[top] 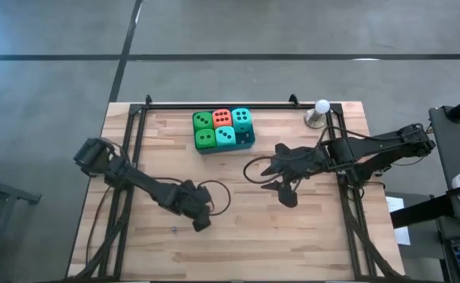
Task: Pick & Place Dice
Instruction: Put the small top blue dice into the blue bin
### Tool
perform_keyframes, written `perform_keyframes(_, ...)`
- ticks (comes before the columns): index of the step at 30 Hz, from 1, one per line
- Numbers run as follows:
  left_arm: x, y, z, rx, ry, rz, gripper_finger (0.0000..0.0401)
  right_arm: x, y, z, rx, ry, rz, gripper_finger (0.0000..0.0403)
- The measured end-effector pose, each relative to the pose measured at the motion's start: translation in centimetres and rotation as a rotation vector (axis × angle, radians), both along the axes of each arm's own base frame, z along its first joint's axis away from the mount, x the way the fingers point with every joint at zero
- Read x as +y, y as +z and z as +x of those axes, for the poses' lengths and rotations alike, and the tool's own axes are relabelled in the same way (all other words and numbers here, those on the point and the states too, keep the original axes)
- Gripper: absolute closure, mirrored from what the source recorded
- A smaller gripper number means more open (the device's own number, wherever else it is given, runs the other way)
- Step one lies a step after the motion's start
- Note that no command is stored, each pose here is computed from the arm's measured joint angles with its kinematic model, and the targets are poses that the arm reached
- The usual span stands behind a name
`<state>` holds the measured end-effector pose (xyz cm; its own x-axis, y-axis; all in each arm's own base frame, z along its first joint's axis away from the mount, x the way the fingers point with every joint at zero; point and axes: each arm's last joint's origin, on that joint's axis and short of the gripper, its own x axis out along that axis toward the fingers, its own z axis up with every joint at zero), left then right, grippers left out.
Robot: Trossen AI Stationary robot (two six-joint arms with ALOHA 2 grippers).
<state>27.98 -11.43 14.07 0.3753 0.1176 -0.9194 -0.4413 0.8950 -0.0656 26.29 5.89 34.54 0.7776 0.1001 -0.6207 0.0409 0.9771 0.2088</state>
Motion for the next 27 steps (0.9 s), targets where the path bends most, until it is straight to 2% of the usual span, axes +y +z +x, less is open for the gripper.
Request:
perform_keyframes(6,-0.1,-1.7,0.2,0.057,0.004,0.024,0.0025,0.0,-0.1,0.0,0.001,0.0,-0.001,0.0209)
perform_keyframes(22,-0.1,-1.8,0.2,0.058,0.024,0.011,0.0032,0.0,0.0,0.0,0.0,0.0,0.0,0.0209)
perform_keyframes(27,0.0,-1.8,0.2,0.06,0.027,0.013,0.0063,0.0,0.0,0.0,-0.001,0.0,0.0,0.0209)
